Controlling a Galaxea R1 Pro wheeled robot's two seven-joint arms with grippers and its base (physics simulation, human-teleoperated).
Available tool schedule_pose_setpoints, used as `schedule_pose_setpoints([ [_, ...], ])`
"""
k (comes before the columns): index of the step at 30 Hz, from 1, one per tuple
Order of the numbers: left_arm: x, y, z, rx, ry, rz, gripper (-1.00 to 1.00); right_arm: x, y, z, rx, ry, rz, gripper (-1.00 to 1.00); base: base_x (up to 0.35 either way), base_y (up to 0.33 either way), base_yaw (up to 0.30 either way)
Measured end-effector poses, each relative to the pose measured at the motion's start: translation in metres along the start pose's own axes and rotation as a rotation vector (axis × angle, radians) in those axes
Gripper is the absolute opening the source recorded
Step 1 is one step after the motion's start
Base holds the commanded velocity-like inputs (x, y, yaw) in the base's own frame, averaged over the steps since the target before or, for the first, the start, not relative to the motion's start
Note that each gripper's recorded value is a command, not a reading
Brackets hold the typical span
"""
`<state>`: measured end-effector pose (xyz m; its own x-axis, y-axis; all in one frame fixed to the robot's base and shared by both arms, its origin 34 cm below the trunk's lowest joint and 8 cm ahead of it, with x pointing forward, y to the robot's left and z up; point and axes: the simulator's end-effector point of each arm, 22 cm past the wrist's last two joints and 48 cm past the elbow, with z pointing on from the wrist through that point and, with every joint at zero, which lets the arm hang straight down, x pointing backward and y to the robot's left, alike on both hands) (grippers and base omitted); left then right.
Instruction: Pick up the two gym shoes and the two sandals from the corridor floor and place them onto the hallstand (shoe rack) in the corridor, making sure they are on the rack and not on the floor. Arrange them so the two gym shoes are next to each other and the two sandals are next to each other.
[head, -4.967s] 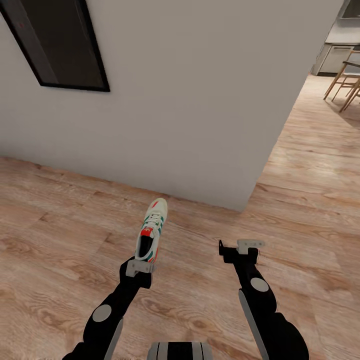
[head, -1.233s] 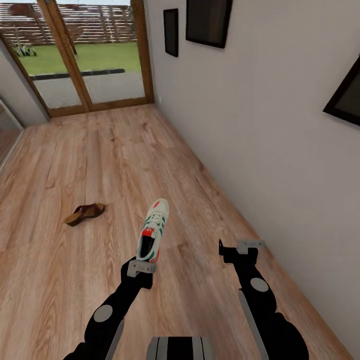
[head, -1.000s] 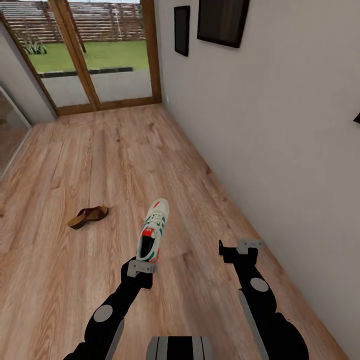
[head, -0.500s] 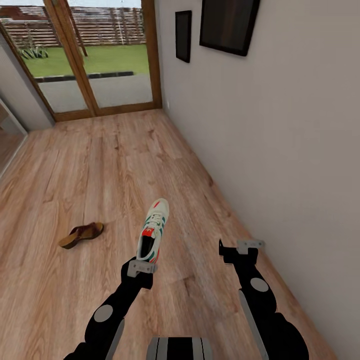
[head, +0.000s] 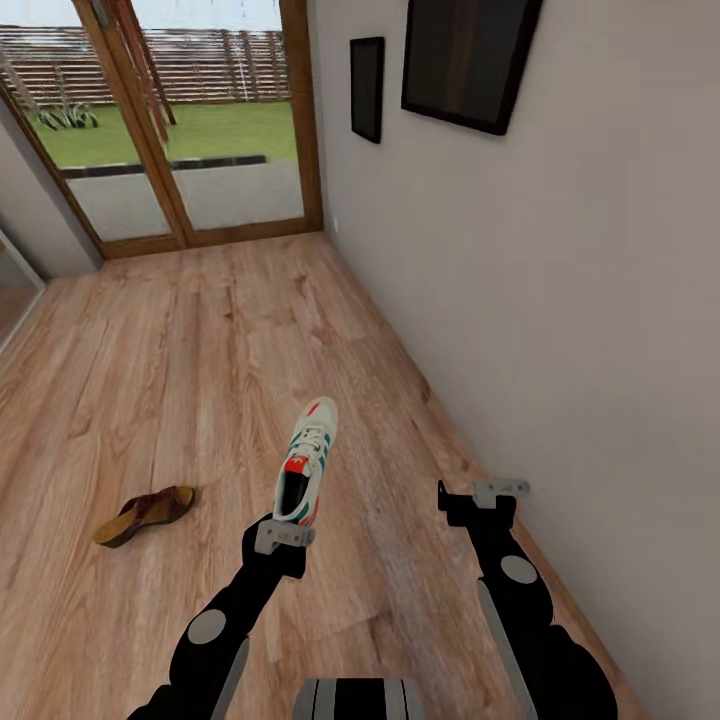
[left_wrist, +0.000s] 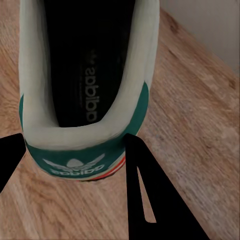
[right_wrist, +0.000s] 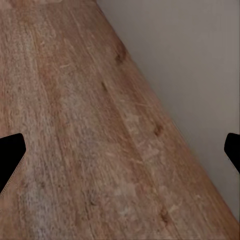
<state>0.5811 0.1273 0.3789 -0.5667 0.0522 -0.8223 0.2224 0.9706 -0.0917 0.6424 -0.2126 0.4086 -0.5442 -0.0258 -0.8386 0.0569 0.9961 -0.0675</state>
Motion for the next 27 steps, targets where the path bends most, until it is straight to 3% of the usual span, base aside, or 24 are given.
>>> schedule_pose_setpoints([
  [12, -0.0009, 0.0, -0.0003, 0.0, -0.002, 0.0, -1.0, -0.001, 0.0, -0.0004, 0.0, -0.002, 0.0, 1.0, 0.334, 0.0, 0.017],
  [27, 0.0059, 0.0002, 0.0019, 0.001, 0.012, -0.003, -1.0, 0.0063, 0.0005, 0.0025, -0.001, 0.012, -0.001, 1.0, 0.334, 0.0, 0.199],
])
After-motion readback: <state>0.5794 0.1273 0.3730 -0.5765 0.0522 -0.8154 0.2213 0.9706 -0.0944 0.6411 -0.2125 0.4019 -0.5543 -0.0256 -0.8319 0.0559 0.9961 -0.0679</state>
